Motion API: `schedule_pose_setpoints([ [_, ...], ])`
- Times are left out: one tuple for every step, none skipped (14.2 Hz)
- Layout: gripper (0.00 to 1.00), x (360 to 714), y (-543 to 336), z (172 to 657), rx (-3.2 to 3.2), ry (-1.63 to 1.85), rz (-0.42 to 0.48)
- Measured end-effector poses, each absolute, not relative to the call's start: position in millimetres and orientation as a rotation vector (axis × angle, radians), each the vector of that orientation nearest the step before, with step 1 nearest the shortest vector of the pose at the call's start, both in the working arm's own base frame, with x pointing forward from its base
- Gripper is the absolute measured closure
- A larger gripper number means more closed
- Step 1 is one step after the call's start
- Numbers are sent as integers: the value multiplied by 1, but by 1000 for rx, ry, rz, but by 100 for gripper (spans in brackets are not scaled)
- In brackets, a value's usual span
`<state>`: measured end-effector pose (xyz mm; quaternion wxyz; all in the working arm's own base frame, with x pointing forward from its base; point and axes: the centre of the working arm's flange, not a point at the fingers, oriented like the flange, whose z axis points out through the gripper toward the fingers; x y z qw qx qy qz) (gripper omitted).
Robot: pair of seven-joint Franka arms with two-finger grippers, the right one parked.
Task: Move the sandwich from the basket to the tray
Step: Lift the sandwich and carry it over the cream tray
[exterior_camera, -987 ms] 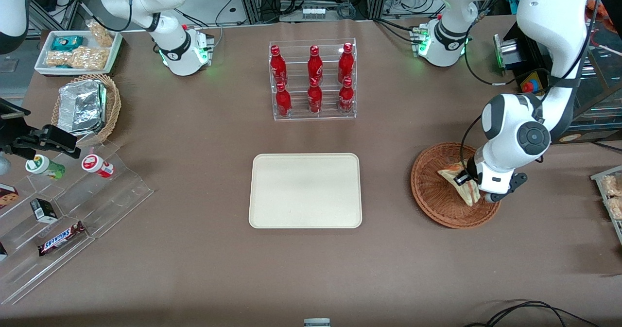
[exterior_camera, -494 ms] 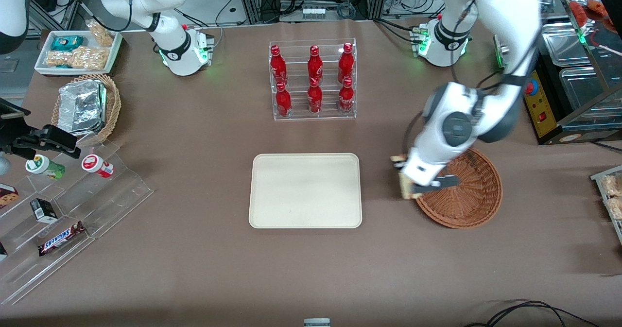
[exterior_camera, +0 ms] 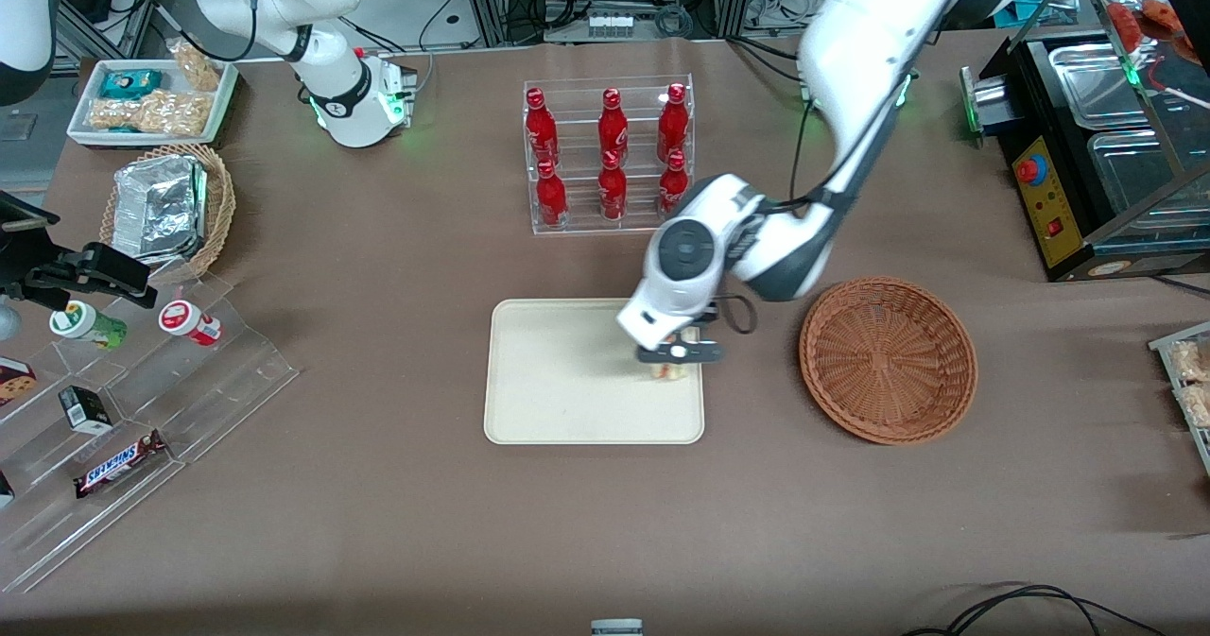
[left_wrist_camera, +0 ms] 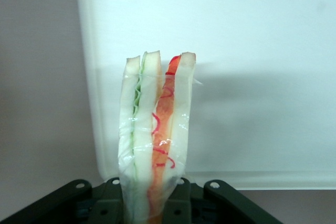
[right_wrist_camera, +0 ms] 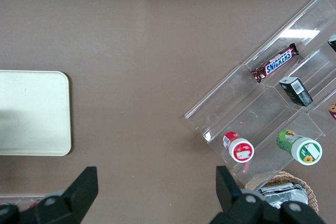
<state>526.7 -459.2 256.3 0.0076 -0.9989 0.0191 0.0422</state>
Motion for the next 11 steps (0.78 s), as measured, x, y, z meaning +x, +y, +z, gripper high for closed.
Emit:
schedule_pose_setpoints([
  [82,524,-476,249,-3128,83,128],
  [81,522,-491,241,-3135,92,124],
  [81,522,-503,234,-3143,88,122],
  [81,523,-511,229,-3149,78,119],
  [78,524,-516,223,-3153,72,121],
  [78,524,-520,217,-3154,73,124],
  [78,521,-524,212,-3156,75,125],
  [76,519,-529,210,-3160,76,116],
  [76,517,-533,211,-3162,75,111],
  [70,517,-535,213,-3166,61,105],
  [62,518,-536,213,-3175,23,94],
])
